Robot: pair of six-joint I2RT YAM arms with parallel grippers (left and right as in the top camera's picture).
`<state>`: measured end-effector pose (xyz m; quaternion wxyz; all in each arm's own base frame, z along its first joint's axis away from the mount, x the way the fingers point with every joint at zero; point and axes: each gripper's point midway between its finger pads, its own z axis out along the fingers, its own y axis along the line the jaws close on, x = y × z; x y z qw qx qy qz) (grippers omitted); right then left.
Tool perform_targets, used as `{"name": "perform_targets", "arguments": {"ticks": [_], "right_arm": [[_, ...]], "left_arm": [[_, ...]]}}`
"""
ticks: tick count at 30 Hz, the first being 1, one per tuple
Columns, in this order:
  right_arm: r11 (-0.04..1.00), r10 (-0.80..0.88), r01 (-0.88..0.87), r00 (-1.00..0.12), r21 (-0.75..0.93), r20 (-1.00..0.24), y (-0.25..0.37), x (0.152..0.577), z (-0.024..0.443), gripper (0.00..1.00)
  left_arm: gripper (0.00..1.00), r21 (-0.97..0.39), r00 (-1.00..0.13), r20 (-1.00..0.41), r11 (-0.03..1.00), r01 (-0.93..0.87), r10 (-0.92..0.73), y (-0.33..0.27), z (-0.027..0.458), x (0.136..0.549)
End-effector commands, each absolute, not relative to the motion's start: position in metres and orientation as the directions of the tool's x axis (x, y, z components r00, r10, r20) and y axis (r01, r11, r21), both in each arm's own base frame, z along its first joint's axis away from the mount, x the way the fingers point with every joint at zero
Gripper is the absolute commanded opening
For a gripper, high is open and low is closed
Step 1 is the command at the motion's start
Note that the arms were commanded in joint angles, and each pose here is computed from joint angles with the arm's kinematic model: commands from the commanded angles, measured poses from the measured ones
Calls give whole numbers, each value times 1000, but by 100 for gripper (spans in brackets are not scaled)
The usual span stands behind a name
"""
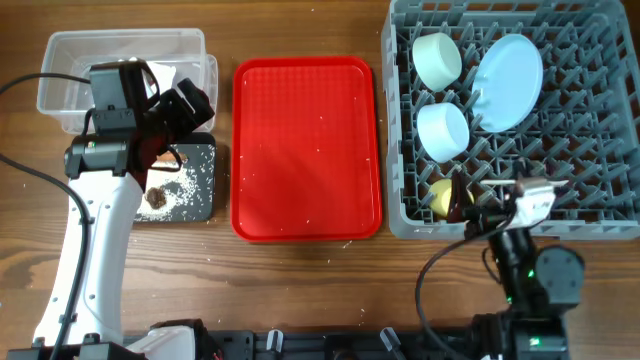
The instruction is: Sort waste into correct bins and load items into the dishwasher rack
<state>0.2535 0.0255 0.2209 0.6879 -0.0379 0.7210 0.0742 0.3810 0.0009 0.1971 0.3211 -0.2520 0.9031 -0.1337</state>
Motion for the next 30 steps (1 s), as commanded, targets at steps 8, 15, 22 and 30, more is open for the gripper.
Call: {"name": "perform_targets", "arguments": {"ticks": [8,15,22,30], "right_arm": [[990,83,-119,61,75,-995,20,248,197,100],[987,107,-114,-35,110,-994,21,247,170,100],[988,106,-109,-24,108,-994,20,247,172,100],[988,107,-109,-23,109,-994,20,247,172,100]], "left_arm": [[100,-406,-667,-529,847,-344,-524,-2,204,381],[100,-406,-667,-529,847,-344,-524,-2,204,381],[100,-406,-667,-529,847,-344,-524,-2,204,381],[100,-406,-667,-529,847,-344,-524,-2,204,381]]}}
